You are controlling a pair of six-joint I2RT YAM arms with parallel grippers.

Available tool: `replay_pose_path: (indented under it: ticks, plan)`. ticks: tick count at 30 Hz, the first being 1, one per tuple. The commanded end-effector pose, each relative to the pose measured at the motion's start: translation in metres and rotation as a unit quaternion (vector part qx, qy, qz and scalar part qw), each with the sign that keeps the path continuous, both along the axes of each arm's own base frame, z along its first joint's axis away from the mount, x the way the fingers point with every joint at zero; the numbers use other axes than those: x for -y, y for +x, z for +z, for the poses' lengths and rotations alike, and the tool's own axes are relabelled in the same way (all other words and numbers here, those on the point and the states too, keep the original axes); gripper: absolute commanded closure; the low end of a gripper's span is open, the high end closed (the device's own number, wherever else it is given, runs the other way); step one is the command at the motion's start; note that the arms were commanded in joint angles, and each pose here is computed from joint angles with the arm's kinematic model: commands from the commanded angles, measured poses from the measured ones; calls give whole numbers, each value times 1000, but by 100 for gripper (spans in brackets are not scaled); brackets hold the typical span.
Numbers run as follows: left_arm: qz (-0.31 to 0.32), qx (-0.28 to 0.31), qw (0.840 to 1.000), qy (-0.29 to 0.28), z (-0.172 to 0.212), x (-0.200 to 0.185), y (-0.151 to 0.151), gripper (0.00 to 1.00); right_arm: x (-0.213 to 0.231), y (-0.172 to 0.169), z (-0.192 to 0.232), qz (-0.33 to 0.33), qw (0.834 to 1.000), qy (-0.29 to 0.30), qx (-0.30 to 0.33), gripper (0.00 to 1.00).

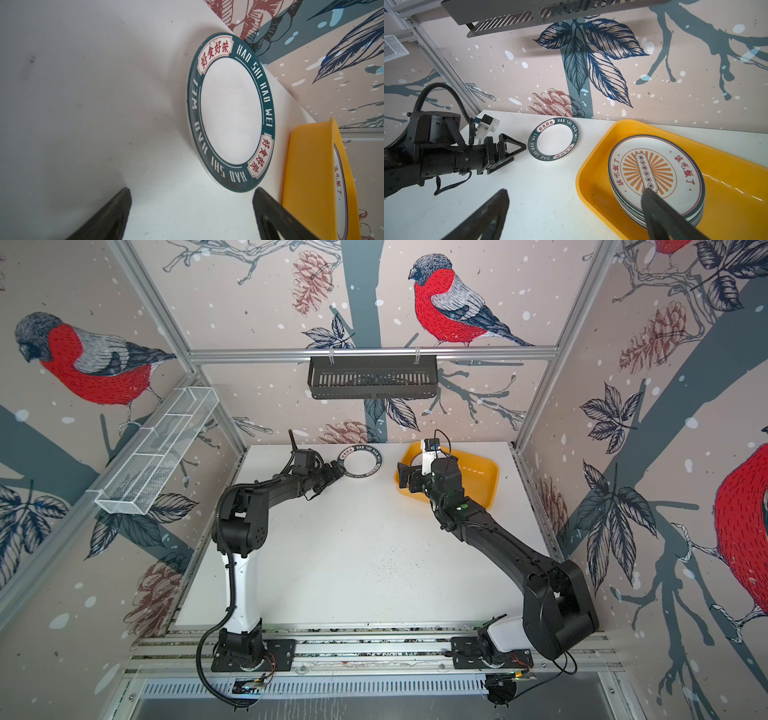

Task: Place the plates into the plastic bin on the countertop
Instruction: 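Move the left gripper to the green-rimmed plate while the right draws back, then pinch the green-rimmed plate's rim with the left gripper and tilt it upright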

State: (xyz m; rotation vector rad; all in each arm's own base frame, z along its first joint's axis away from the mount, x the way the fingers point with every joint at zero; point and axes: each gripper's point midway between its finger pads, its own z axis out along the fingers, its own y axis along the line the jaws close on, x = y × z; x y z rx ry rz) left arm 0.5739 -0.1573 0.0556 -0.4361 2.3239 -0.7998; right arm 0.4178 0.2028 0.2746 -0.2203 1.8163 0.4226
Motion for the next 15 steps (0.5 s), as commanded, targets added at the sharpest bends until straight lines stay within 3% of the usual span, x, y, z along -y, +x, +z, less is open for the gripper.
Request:
replay_pose_path:
  ticks: [1,15]
  plan:
    - [2,-6,1000,9,-7,-4,4,7,0,3,7,1,1000,18,8,0]
    - [6,-13,1000,-10,-28,-3,40,8,6,14,2,-7,1000,28,-5,0]
